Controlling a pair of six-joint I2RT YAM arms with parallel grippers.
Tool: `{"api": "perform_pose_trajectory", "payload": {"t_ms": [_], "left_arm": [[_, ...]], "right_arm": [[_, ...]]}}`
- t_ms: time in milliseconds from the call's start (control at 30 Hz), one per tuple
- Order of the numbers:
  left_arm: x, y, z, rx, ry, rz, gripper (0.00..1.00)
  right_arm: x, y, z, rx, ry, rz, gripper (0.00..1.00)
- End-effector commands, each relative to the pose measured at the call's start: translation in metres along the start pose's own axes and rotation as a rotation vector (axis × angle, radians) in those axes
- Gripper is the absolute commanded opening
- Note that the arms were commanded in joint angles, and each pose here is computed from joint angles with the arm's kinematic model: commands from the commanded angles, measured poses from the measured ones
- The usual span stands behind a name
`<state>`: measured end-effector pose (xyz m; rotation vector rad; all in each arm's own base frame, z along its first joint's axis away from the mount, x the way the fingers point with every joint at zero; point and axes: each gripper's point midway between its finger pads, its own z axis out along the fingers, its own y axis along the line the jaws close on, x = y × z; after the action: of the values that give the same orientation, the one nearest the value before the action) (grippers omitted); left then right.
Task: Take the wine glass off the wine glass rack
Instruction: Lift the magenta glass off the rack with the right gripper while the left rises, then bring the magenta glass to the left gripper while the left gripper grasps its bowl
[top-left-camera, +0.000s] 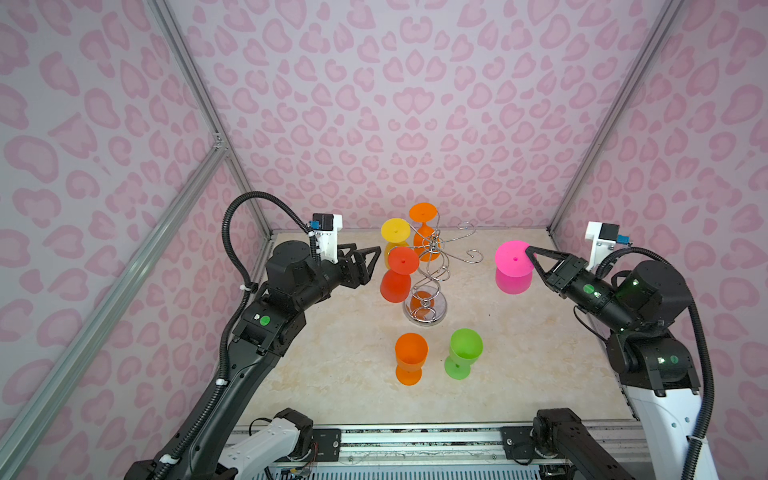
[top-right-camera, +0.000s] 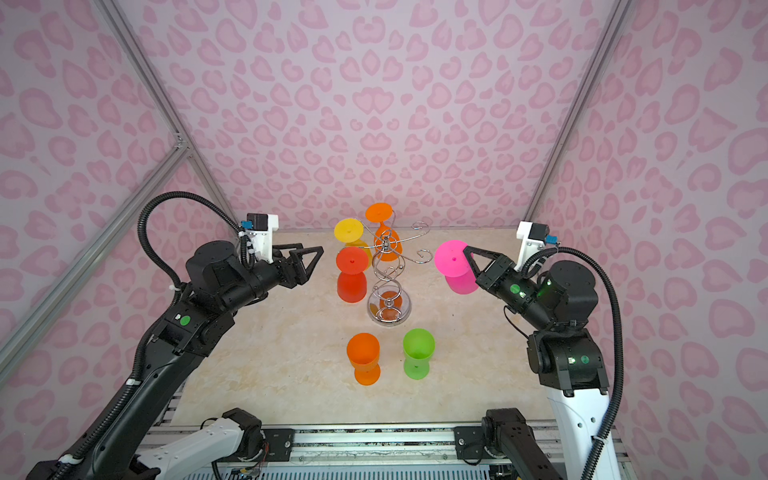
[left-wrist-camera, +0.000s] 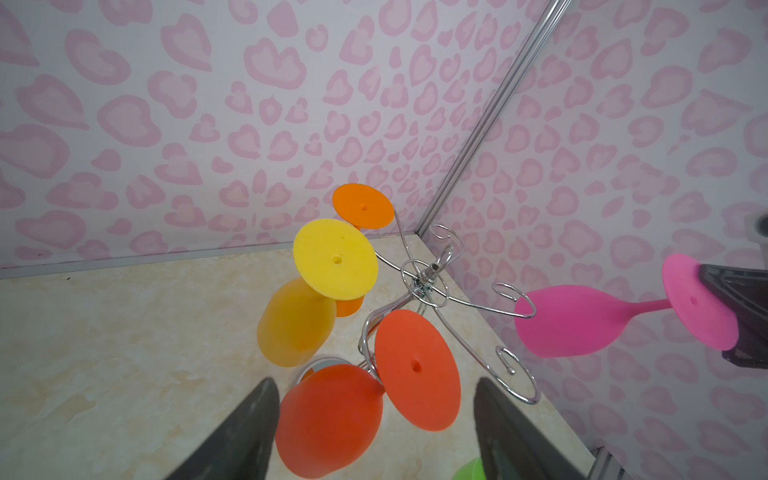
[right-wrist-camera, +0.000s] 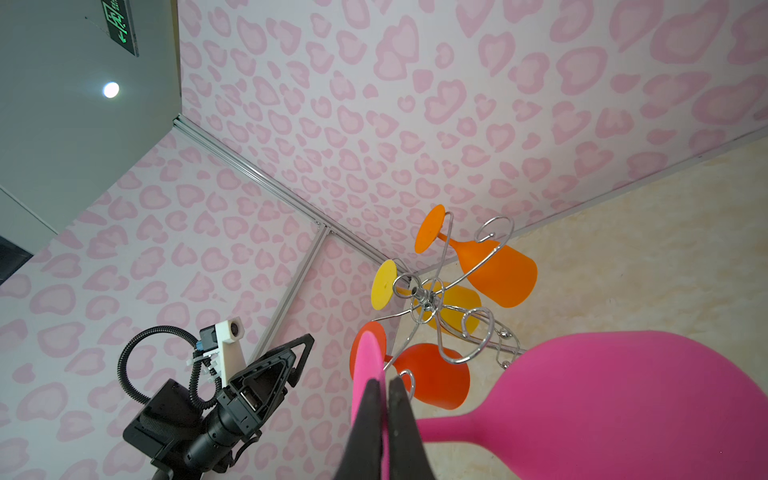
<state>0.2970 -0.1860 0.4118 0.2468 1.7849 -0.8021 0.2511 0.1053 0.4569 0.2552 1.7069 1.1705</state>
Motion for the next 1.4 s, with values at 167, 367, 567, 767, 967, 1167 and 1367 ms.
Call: {"api": "perform_pose_trajectory", "payload": {"t_ms": [167,367,567,767,967,1167,1367], "left_arm": [[-0.026,-0.041,-0.005,0.213,-0.097,0.025,0.76],[-0.032,-0.061,0.002,0.35,-0.115,0.035,0.74],[-0.046,-0.085,0.002,0.536,-0.18,0.046,0.74],[-0.058,-0.086,0.003,0.709,-0.235,-0.02,0.72],[-0.063,-0.069,0.016,0.81,-0.245,-0.123,0.71],[-0.059,-0.062,0.032,0.877,-0.219,-0.189,0.73],[-0.053,-0.056,0.044,0.897,-0.198,-0.228,0.74]], "right_arm": [[-0.049,0.06,-0.005,-0.198,-0.172,-0.095,0.0],[-0.075,0.099,0.001,-0.374,-0.238,-0.086,0.0],[-0.061,0.132,0.032,-0.542,-0.169,-0.046,0.0],[-0.036,0.151,0.064,-0.663,-0.085,0.013,0.0],[-0.022,0.153,0.081,-0.723,-0.057,0.066,0.0],[-0.013,0.158,0.092,-0.808,-0.025,0.14,0.0],[-0.006,0.163,0.1,-0.875,0.005,0.197,0.0]]}}
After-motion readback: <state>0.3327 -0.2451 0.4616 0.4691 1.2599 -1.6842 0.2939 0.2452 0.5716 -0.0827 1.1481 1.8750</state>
